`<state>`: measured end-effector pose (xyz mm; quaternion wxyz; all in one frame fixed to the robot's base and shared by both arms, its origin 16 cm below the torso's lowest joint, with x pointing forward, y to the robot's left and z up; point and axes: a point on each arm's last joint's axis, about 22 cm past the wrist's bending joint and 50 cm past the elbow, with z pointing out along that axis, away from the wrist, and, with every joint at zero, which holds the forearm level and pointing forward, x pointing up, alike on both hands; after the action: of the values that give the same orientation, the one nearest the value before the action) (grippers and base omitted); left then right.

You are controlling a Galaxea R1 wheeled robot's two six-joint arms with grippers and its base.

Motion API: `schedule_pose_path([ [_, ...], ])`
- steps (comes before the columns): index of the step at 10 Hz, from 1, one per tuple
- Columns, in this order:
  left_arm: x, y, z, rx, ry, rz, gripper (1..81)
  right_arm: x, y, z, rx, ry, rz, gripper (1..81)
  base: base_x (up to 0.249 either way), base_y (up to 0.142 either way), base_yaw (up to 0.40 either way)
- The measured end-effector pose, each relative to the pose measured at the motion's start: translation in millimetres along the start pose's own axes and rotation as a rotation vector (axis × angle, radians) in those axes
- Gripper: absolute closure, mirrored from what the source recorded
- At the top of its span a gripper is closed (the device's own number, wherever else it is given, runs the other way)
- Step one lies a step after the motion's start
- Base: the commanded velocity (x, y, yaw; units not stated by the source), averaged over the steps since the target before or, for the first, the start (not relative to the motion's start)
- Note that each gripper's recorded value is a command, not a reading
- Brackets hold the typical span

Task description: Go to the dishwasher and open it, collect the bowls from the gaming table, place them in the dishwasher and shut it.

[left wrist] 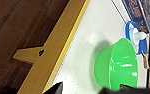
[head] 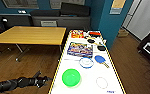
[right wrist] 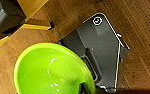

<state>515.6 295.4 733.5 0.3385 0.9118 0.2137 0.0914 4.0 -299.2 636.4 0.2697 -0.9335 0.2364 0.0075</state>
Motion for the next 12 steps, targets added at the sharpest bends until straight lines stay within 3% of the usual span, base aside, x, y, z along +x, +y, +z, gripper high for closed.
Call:
schedule_pose_path([
  [1,9.6,8.4,3.2,-0.015,0.019,-0.009,1.0,-0.5,-0.4,0.3,0.001,-0.002,0.000,81.1,0.000,0.000,0.000],
  [4,14.4,20.8,27.6,-0.025,0.018,-0.004,1.0,-0.4,-7.1,5.6,0.015,-0.001,0.002,81.1,0.000,0.000,0.000],
  [9,-3.5,54.3,76.1,-0.053,-0.029,0.052,1.0,3.5,-6.3,6.7,0.013,0.004,-0.003,81.1,0.000,0.000,0.000],
  [11,-12.7,54.4,95.1,-0.022,-0.065,0.056,1.0,3.2,-3.3,8.2,0.007,0.004,-0.004,81.1,0.000,0.000,0.000],
  [12,-13.9,50.3,103.0,0.007,-0.081,0.050,1.0,3.3,-3.0,8.2,0.007,0.004,-0.005,81.1,0.000,0.000,0.000],
])
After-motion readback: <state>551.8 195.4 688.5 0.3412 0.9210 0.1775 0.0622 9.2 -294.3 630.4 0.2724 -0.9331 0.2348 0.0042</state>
